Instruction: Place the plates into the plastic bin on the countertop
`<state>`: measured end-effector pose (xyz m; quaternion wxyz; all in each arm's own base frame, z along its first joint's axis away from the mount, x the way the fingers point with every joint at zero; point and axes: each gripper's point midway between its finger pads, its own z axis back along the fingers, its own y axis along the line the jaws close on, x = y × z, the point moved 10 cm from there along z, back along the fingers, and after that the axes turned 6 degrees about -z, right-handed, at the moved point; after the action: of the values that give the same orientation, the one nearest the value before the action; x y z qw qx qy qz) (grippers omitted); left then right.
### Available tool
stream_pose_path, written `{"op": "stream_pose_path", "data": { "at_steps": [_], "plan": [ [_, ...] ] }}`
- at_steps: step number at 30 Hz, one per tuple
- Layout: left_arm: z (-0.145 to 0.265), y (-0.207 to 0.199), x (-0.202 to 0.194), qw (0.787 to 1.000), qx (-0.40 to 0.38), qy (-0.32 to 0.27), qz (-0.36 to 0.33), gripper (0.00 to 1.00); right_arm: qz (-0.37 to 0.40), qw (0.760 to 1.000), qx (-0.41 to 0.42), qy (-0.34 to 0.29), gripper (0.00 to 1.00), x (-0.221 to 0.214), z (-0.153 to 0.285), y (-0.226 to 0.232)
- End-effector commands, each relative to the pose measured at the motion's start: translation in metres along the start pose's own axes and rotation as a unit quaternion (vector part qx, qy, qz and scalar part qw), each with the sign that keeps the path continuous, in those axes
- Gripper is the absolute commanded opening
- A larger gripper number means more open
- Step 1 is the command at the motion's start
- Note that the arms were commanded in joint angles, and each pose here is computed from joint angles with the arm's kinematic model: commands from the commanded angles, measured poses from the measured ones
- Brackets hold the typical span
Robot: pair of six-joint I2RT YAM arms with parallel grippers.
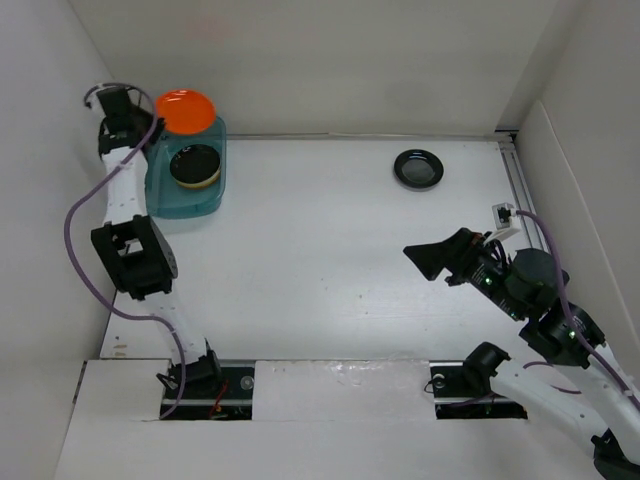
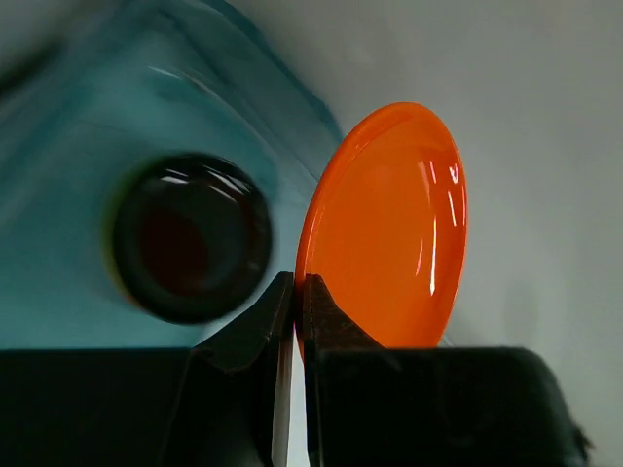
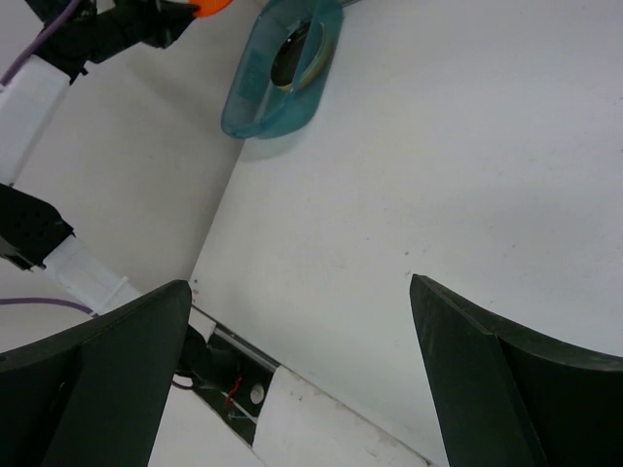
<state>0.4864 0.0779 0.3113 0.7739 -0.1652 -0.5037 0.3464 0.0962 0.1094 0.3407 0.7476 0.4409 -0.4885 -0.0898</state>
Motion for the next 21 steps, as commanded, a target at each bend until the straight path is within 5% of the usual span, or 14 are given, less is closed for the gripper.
{"op": "stream_pose_path", "data": {
  "at_steps": [1, 8, 21],
  "plan": [
    [-0.003, 0.051, -0.008, 0.991, 0.129, 0.007, 0.024, 0.00, -0.003, 0.999, 0.030, -0.016, 1.00, 0.006, 0.000, 0.008],
    [-0.025, 0.121, 0.000, 0.983, 0.174, 0.003, 0.060, 0.00, 0.006, 0.999, 0.037, -0.022, 1.00, 0.010, 0.006, 0.011],
    [-0.037, 0.105, 0.012, 0.991, 0.127, 0.007, 0.048, 0.00, 0.001, 0.999, 0.034, -0.025, 1.00, 0.009, 0.009, 0.009]
  ]
}}
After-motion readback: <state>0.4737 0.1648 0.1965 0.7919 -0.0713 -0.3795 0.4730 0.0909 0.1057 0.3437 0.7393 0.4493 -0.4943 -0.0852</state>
